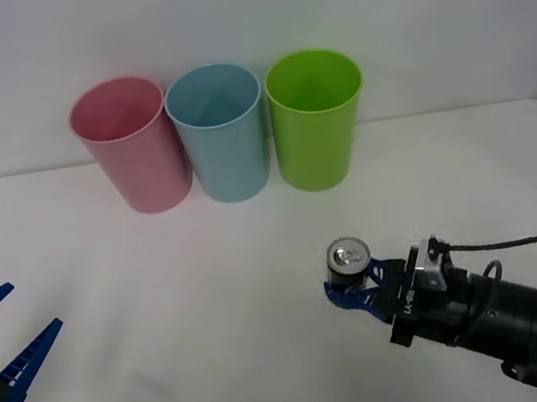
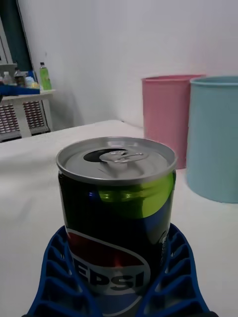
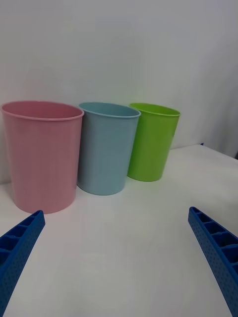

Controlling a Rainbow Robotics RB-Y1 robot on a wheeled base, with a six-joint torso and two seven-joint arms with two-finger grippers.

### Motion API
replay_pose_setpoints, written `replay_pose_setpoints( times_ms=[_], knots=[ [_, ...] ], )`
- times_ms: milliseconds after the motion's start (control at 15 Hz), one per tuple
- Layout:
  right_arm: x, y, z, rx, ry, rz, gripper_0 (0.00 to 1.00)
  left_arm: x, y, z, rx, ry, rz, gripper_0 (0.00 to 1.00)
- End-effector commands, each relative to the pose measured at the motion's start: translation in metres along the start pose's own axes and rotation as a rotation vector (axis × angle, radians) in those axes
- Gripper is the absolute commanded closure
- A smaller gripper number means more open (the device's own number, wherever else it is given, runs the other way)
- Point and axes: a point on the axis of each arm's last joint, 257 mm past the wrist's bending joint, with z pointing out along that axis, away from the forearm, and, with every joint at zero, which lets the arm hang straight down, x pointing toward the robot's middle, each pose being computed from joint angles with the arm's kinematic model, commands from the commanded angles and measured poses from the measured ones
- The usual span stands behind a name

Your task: Grasp the object on the table and drop it into the matching bin: aluminum can to the light blue bin, PET bottle to the pink bin.

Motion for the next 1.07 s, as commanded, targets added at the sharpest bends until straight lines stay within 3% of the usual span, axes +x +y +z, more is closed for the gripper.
replay_pose_setpoints(
  times_ms=[67,467,667,867,1067],
  knots=[
    [-0.036,-0.011,0.000,0.022,-0.048,0.040,1.00,0.000,0.000,0.000,0.000,0.000,0.000,0.00],
    [-0.102,-0.036,-0.004,0.066,-0.143,0.124,1.00,0.000,0.000,0.000,0.000,0.000,0.000,0.00],
    [-0.125,-0.048,0.003,0.075,-0.176,0.101,1.00,0.000,0.000,0.000,0.000,0.000,0.000,0.00],
    [-0.145,-0.065,0.016,0.110,-0.198,0.064,1.00,0.000,0.000,0.000,0.000,0.000,0.000,0.00],
    [-0.161,-0.078,0.039,0.157,-0.223,0.062,1.00,0.000,0.000,0.000,0.000,0.000,0.000,0.00]
  ],
)
